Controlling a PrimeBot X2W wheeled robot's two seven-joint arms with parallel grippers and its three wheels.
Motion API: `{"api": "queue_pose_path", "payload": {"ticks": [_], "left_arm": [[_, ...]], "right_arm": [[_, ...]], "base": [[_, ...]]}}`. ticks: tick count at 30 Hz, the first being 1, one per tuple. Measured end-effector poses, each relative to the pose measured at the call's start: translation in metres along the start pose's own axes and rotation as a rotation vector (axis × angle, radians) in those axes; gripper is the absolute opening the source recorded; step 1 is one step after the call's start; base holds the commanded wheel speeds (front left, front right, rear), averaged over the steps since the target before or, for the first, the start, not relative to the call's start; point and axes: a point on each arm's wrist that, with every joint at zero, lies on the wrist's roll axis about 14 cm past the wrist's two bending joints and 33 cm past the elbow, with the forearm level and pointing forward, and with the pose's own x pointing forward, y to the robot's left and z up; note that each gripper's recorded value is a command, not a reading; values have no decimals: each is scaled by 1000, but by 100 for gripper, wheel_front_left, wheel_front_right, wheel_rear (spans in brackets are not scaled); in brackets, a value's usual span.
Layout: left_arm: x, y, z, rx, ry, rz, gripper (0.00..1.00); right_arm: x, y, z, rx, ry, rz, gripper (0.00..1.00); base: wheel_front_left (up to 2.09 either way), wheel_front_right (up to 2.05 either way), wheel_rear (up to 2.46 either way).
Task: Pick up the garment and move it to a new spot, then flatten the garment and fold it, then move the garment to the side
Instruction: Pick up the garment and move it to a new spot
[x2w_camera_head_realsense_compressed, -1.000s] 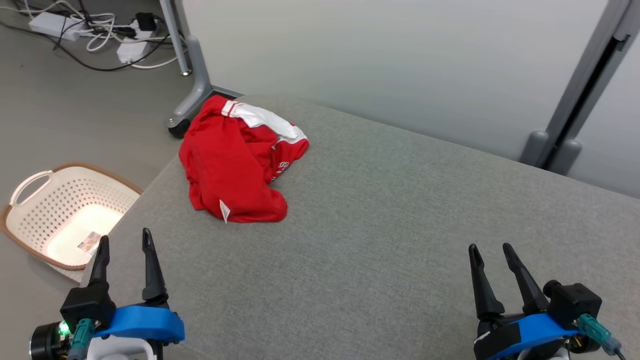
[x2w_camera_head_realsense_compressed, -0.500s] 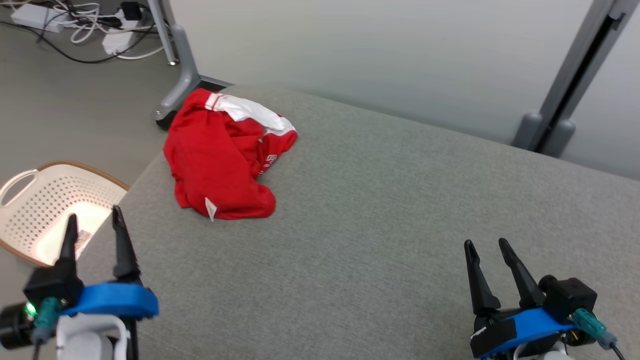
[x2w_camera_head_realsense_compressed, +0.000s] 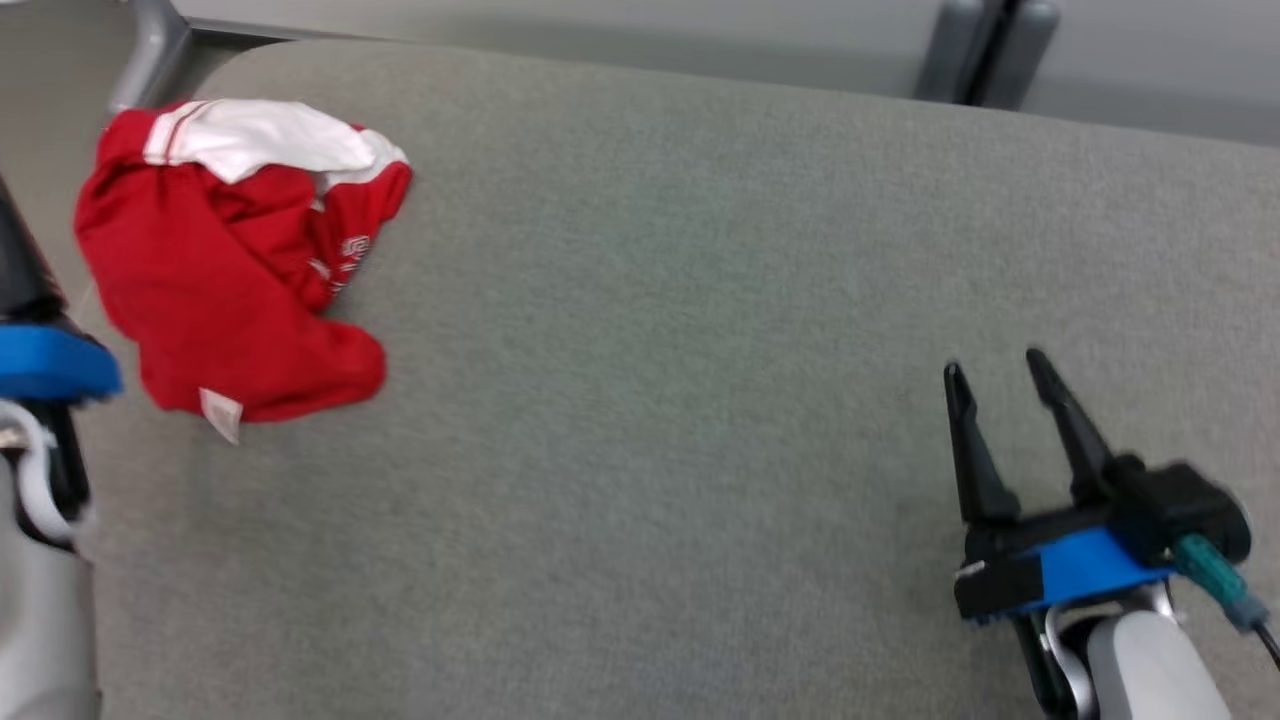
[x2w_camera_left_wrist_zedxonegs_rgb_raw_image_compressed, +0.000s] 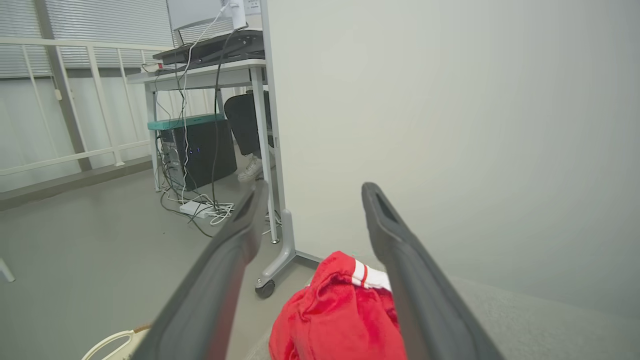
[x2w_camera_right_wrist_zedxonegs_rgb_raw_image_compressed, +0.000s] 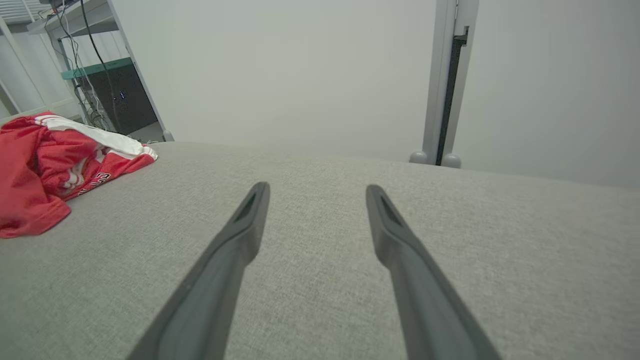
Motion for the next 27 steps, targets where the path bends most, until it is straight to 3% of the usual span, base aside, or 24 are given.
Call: {"api": "queue_pose_path", "payload": {"ticks": [6, 10, 17, 25, 27], "left_arm": [[51, -12, -41, 14, 114, -14, 100], [60, -9, -80, 12, 241, 1, 100], [50, -13, -146, 2, 459, 14, 100], [23, -16, -191, -17, 631, 28, 100], [21, -16, -193, -22, 644, 29, 31]], "right_arm": [[8, -28, -2, -52, 9, -57, 100], [11, -36, -6, -61, 22, -73, 100], [15, -46, -20, -65, 56, -89, 100], [17, -47, -25, -69, 64, -88, 100], [18, -46, -24, -69, 62, -87, 100]], "base": [[0, 0, 0], [0, 0, 0], [0, 0, 0], [0, 0, 0], [0, 0, 0]]}}
